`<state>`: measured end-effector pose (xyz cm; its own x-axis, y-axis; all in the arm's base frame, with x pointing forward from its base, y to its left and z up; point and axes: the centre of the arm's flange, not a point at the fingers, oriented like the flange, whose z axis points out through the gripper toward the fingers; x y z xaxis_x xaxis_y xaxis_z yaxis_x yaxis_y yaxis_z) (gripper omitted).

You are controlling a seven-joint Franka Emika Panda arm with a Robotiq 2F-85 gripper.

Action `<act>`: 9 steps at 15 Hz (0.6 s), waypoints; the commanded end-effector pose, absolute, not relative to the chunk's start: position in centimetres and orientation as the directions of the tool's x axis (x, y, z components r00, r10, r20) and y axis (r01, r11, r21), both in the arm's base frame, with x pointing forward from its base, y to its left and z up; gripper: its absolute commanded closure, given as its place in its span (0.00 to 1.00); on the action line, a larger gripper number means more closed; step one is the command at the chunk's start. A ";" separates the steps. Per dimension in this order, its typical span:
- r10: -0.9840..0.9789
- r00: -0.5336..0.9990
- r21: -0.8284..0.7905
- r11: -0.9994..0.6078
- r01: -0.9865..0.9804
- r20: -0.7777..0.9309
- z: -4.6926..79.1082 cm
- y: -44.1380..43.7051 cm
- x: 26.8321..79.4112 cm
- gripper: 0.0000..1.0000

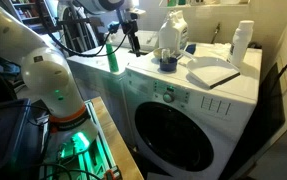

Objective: Pick up the black pen on the left washing machine and put it in the white bowl on the right washing machine

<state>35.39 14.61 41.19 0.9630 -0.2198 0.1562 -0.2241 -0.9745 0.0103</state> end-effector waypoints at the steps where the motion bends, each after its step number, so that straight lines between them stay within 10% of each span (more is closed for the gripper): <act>1: -0.220 0.963 0.010 -0.974 -0.224 0.156 41.2 14.6 35.4 0.00; 9: -0.313 0.943 -0.069 -0.949 -0.306 0.113 41.3 15.9 38.2 0.00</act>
<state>35.71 14.65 41.40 0.9596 -0.2380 0.1499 -0.2395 -0.9709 -0.0083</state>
